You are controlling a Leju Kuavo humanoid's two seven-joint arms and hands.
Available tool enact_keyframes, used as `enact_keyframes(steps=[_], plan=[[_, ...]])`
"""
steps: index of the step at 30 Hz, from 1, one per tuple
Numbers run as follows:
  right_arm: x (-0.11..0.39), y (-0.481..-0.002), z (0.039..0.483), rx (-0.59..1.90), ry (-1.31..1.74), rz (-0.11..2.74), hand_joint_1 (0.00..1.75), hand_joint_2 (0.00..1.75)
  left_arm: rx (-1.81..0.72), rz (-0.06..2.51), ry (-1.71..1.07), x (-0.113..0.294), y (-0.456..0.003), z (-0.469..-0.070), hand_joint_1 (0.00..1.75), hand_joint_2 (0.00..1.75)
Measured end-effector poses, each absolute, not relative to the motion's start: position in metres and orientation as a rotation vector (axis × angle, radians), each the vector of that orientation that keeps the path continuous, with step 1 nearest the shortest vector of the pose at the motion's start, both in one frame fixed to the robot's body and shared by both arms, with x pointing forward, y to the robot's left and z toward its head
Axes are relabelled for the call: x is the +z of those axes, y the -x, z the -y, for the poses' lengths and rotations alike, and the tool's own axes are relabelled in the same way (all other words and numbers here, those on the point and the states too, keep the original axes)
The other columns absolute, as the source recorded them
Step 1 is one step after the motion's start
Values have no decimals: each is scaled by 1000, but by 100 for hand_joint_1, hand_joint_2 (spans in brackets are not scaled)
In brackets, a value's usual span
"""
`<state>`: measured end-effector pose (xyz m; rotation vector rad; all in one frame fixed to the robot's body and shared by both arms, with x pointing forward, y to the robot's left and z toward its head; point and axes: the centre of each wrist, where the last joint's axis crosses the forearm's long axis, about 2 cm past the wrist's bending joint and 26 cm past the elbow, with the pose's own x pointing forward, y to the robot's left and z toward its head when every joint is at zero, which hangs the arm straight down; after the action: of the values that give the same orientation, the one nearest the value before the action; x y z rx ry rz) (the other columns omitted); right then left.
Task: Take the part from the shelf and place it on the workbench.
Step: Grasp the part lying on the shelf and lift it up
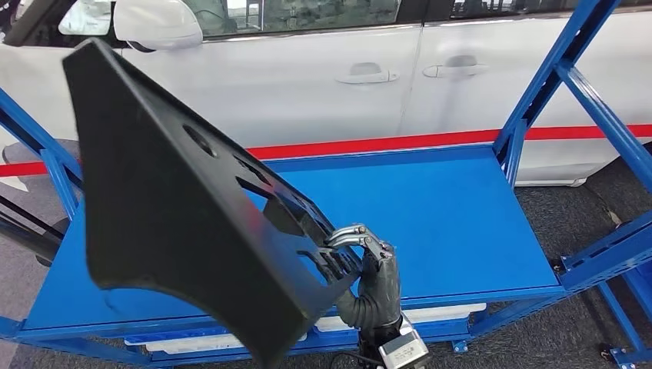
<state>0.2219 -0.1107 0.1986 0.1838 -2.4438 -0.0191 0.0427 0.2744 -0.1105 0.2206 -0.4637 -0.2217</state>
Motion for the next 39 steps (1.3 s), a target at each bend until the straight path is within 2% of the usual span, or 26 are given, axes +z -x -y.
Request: enact_keyframes(steps=[13,25,39], plan=[[189,-214,120,-22,-174,2358,175,175,-162,442,-191,-111,-41,-269,0,175],[149,-203,131,42,-160,2187,175,175,-170,427,-186,-110,-41,-262,0,175],[128,-188,141,37,-197,2143,175,175,-205,428,-173,-110,-45,-261,0,175]])
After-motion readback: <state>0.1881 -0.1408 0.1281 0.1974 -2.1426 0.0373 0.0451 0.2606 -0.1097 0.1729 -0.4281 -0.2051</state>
